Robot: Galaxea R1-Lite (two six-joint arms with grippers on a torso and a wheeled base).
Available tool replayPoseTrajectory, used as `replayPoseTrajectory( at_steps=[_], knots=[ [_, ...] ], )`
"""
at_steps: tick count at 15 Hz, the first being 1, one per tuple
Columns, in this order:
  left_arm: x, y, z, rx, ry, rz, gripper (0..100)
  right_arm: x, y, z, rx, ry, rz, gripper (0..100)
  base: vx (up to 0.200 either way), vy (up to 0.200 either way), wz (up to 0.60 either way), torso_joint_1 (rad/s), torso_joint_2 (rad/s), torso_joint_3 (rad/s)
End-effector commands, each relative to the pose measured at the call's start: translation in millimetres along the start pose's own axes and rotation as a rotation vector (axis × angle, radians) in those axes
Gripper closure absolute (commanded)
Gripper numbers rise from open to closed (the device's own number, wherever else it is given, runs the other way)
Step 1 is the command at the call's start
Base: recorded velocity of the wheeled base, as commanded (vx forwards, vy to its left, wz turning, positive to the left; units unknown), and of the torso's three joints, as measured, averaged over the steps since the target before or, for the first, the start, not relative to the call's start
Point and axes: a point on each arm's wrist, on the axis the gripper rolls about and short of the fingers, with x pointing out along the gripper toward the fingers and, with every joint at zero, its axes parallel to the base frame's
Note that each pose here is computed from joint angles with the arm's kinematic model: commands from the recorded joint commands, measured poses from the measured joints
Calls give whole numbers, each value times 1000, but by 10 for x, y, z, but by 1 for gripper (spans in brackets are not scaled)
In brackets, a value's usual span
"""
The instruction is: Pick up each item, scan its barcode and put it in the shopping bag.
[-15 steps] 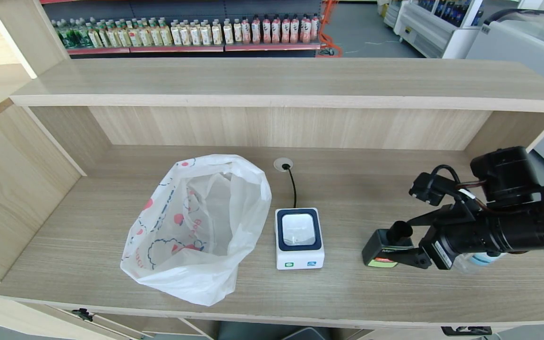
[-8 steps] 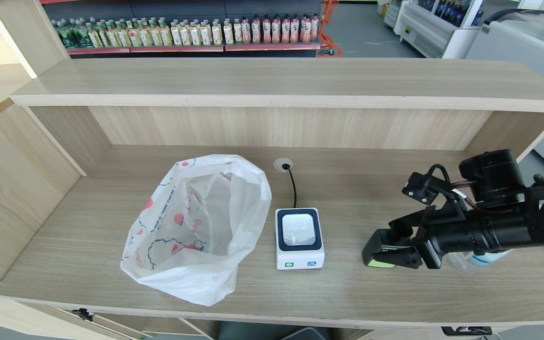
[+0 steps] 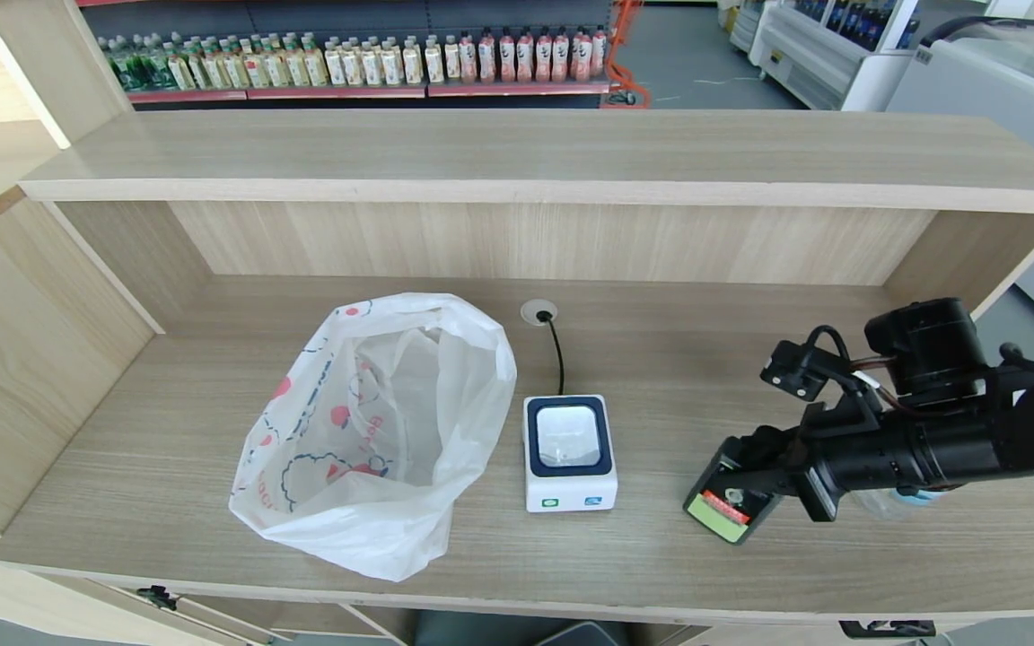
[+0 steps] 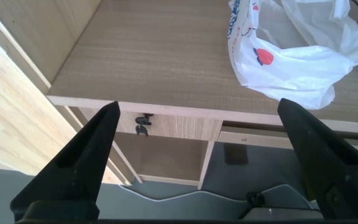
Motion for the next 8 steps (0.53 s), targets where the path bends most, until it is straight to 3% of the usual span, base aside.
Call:
replayPoseTrajectory(
  at_steps=[1,5,8],
  knots=[
    [0,0,0,0,0,1,0,-58,-1,-46,10,0,-15,100,0,0,0,0,0,0],
    [0,0,0,0,0,1,0,-330,-5,-118,41,-24,-81,100,0,0,0,0,0,0],
    [0,0,0,0,0,1,0,-557,41,-24,41,-122,-68,100,0,0,0,0,0,0]
  ],
)
